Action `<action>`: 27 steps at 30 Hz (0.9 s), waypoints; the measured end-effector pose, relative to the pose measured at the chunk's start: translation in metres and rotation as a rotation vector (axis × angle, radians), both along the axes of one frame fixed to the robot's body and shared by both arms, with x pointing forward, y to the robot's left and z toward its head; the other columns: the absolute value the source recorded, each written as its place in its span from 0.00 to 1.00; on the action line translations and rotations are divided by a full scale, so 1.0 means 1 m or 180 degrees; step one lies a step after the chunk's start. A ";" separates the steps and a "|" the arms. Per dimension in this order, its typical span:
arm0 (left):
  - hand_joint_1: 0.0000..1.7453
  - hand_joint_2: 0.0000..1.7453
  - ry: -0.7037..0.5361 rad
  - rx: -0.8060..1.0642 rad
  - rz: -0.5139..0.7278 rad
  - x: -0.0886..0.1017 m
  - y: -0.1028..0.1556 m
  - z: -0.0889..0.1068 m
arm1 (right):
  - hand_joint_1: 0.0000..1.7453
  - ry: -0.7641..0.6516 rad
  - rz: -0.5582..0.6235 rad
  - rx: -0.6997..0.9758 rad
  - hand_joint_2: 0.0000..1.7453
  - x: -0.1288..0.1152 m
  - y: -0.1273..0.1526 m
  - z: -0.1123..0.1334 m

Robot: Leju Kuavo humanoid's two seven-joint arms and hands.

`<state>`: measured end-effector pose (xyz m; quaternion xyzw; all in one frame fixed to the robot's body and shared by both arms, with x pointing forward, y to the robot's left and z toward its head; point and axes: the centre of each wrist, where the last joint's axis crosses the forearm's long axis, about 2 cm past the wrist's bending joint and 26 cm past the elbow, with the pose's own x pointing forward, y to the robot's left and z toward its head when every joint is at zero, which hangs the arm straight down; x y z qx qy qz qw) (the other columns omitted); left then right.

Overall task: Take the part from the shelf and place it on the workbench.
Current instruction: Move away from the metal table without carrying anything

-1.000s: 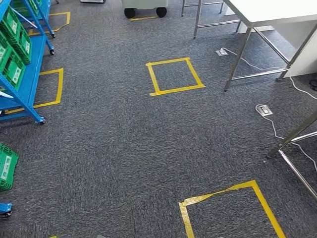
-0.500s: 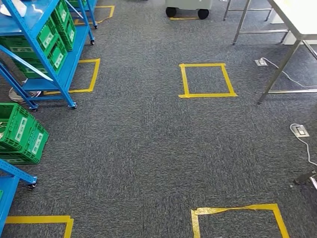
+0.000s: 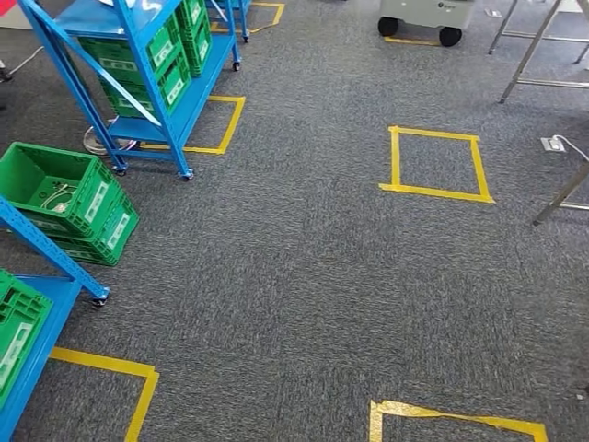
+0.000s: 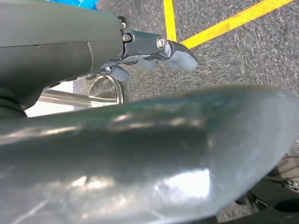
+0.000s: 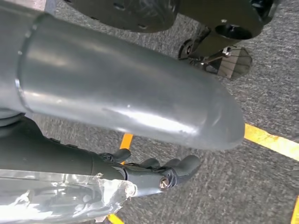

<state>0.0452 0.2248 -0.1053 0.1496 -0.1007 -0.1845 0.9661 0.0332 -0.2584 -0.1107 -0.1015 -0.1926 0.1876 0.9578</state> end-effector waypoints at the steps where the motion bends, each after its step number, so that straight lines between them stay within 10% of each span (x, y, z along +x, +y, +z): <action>1: 0.00 0.00 0.0003 -0.0002 0.0000 -0.001 0.000 0.000 | 0.00 -0.0006 0.0002 -0.0001 0.00 0.001 0.000 0.000; 27: 0.00 0.00 0.0021 -0.0029 -0.0076 -0.002 -0.005 0.000 | 0.00 0.0004 -0.0043 -0.0014 0.00 0.000 0.000 0.000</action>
